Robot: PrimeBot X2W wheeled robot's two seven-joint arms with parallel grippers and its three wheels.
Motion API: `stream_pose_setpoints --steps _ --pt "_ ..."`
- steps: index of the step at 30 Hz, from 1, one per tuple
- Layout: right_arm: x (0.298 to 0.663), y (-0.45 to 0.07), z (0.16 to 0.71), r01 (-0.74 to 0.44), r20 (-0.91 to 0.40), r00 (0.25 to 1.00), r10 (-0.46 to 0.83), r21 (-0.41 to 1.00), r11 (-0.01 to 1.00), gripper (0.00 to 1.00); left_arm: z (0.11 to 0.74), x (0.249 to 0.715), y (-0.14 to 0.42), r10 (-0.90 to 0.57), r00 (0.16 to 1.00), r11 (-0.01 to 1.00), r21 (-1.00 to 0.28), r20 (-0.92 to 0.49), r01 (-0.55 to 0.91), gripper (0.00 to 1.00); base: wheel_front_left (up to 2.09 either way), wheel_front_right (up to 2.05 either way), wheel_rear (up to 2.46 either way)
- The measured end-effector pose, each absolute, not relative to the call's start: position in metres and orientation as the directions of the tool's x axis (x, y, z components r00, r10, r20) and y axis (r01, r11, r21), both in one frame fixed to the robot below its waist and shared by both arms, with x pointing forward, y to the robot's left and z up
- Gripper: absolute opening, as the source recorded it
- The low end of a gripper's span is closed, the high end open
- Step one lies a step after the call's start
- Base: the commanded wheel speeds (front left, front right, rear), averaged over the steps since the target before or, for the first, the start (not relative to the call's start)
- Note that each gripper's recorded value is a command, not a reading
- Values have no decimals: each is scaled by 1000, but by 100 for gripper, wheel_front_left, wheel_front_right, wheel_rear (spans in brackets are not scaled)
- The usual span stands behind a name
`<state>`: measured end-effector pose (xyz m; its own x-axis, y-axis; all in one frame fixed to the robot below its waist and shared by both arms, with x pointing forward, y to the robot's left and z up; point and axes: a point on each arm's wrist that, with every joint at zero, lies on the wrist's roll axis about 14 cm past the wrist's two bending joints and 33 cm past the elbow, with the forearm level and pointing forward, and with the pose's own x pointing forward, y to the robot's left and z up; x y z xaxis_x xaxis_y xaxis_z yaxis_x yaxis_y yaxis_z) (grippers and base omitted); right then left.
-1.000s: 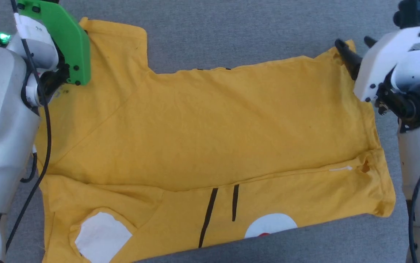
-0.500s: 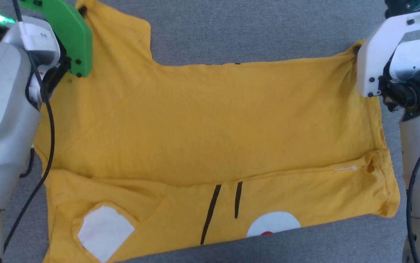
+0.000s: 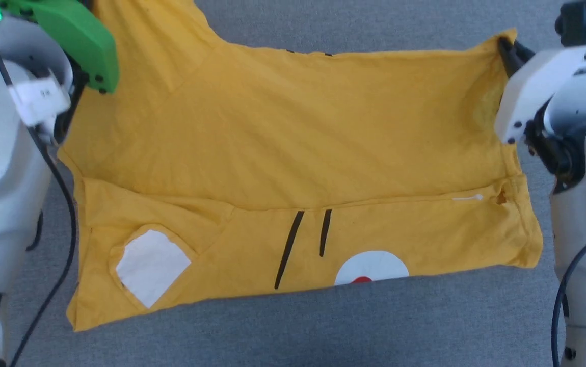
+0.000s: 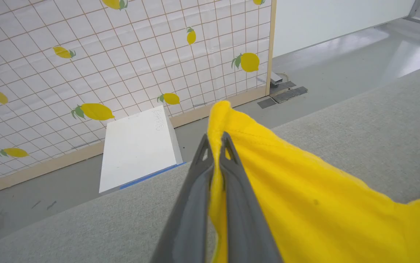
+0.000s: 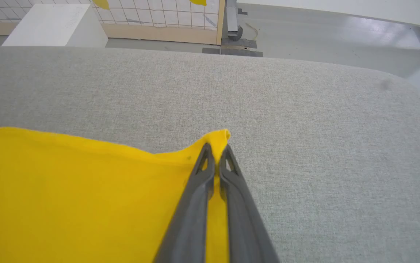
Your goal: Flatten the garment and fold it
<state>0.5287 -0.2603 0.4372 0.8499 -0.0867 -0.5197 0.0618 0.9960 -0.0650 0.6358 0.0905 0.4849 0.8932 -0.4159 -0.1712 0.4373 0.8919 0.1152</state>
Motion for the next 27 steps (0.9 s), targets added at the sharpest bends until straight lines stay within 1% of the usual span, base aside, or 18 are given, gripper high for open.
stream_pose_setpoints --steps 4,8,14,18,21,23,27 --pt "514 -259 445 56 -465 883 -69 -41 998 0 482 610 92 -438 882 887 76 -174 456 0 0 0 0" --pt "495 -253 452 47 -413 910 -42 0 999 0 478 574 93 -462 867 879 29 -189 475 0 0 0 0" --pt "459 -249 456 51 -371 928 -27 57 997 0 472 507 99 -485 844 873 -78 -228 481 0 0 0 0" --pt "432 -250 448 67 -393 919 -29 84 994 0 463 456 105 -496 823 869 -160 -278 469 0 0 0 0" --pt "419 -252 439 75 -426 904 -32 84 994 0 455 426 110 -485 816 873 -229 -314 430 0 0 0 0" --pt "408 -251 427 77 -474 880 -28 84 994 0 440 397 123 -458 805 886 -265 -377 381 0 0 0 0" --pt "400 -250 412 76 -531 847 -26 72 995 0 425 378 131 -440 788 894 -294 -430 338 0 0 0 0"
